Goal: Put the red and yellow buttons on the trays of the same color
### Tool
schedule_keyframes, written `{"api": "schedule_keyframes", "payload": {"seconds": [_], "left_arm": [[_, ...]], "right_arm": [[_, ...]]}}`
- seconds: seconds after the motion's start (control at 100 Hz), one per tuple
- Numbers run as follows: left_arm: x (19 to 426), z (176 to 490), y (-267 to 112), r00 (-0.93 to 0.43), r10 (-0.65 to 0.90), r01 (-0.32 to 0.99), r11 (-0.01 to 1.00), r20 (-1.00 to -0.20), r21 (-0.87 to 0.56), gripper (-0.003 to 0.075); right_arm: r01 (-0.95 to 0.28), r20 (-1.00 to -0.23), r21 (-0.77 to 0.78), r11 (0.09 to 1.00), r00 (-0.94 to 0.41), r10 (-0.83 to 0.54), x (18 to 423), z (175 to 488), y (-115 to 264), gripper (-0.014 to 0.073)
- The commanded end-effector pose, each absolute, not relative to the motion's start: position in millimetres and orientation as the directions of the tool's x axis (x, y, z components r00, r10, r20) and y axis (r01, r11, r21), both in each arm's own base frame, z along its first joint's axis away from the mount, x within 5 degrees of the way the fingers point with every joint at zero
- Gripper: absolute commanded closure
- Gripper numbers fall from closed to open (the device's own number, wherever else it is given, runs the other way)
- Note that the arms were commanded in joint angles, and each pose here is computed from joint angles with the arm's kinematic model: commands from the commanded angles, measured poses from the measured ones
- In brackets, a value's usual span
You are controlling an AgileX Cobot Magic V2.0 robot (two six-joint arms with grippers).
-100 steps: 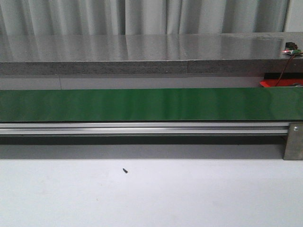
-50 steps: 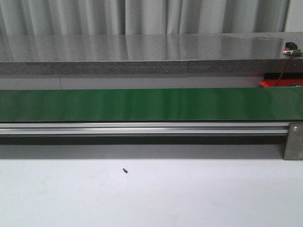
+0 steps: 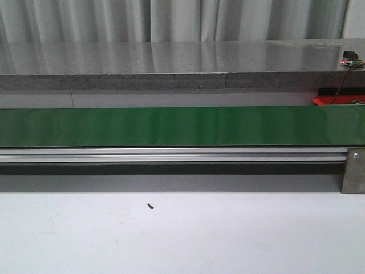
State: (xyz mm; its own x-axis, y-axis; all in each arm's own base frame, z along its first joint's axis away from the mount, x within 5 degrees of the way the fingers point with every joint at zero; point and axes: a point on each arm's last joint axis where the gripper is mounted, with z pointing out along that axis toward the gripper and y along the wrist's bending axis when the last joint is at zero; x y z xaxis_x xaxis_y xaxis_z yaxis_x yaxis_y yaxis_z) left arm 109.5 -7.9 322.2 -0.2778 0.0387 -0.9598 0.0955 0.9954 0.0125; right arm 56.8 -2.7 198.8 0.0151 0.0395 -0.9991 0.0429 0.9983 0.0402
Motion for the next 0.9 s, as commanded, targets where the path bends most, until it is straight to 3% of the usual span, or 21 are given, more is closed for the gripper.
{"api": "schedule_keyframes", "payload": {"seconds": [0.0, 0.11, 0.33, 0.89], "left_arm": [[106.0, 331.3, -5.7, -0.090, -0.024, 0.057, 0.998, -0.996, -0.029, 0.0740], [96.1, 317.1, -5.0, -0.066, -0.076, 0.047, 0.996, -0.995, -0.079, 0.0740], [77.3, 294.6, -3.0, 0.092, -0.033, 0.042, 0.999, -0.995, -0.029, 0.0740], [54.3, 206.8, -1.6, 0.159, -0.076, 0.045, 0.997, -0.984, -0.069, 0.0740]], "right_arm": [[0.030, -0.992, 0.031, 0.999, 0.123, 0.027, 53.9, 212.7, -1.8, 0.0661], [0.030, -0.992, 0.031, 0.999, 0.123, 0.027, 53.9, 212.7, -1.8, 0.0661], [0.030, -0.992, 0.031, 0.999, 0.123, 0.027, 53.9, 212.7, -1.8, 0.0661], [0.030, -0.992, 0.031, 0.999, 0.122, 0.027, 54.0, 212.6, -1.8, 0.0661]]}}
